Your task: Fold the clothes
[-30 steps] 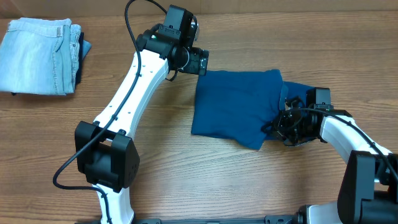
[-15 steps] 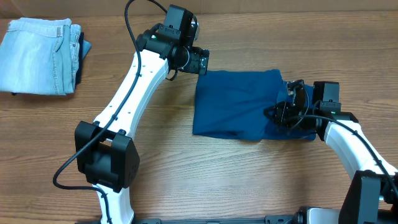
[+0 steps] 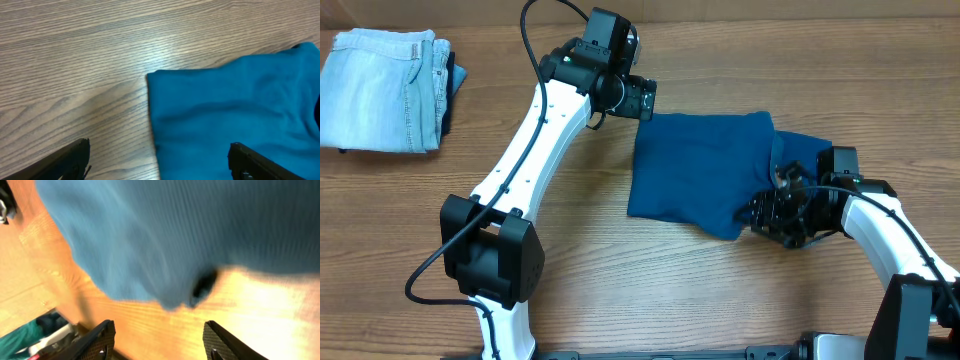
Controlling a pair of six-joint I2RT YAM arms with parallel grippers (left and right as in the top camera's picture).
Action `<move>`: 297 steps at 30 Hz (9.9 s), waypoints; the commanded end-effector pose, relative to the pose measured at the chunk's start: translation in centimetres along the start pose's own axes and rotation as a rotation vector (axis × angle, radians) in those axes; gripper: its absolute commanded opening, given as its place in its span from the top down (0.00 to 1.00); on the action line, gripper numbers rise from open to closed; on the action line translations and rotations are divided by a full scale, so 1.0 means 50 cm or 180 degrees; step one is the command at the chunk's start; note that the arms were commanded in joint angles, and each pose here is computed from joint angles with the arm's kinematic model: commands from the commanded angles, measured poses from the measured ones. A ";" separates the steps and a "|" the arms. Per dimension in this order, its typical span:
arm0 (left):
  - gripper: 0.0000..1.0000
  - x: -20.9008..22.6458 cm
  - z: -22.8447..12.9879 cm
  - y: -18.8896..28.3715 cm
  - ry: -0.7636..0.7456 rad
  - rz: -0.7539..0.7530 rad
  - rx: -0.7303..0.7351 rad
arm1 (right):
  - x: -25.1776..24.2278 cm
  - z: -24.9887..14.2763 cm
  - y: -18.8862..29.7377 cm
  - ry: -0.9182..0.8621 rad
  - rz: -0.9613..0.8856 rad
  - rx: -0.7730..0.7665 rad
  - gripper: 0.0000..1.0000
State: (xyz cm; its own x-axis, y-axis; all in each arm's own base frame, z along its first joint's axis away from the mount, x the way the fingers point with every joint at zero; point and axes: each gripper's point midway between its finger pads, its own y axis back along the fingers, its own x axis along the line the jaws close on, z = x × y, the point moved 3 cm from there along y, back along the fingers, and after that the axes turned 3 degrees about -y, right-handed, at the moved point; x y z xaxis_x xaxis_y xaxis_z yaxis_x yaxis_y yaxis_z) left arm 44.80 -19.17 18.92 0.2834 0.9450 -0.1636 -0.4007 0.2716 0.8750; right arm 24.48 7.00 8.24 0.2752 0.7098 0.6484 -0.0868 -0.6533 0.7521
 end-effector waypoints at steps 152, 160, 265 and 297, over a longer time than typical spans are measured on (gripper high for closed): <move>0.00 -0.051 -0.034 -0.032 0.0086 -0.0269 0.0661 | 0.160 0.049 0.174 0.0640 -0.0596 -0.1917 0.07; 0.00 -0.045 -0.008 -0.035 0.0360 -0.0403 0.0522 | 0.154 0.048 0.173 0.0511 -0.0587 -0.1906 0.00; 0.28 0.014 -0.182 -0.190 0.1156 -0.1162 0.0829 | 0.071 0.076 0.158 0.0041 -0.0703 -0.1605 0.00; 0.96 -0.029 -0.151 -0.173 0.0712 -0.1007 0.0546 | 0.087 0.083 0.175 0.0321 -0.0717 -0.1709 0.07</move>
State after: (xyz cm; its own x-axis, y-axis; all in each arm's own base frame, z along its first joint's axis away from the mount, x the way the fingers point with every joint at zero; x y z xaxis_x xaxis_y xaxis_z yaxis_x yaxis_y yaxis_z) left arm 39.16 -22.18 4.20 0.1003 0.8297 -0.5491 -0.0657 0.5562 0.8285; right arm 28.06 3.56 15.48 0.3206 0.8261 0.4634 -0.4618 -0.2908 0.8380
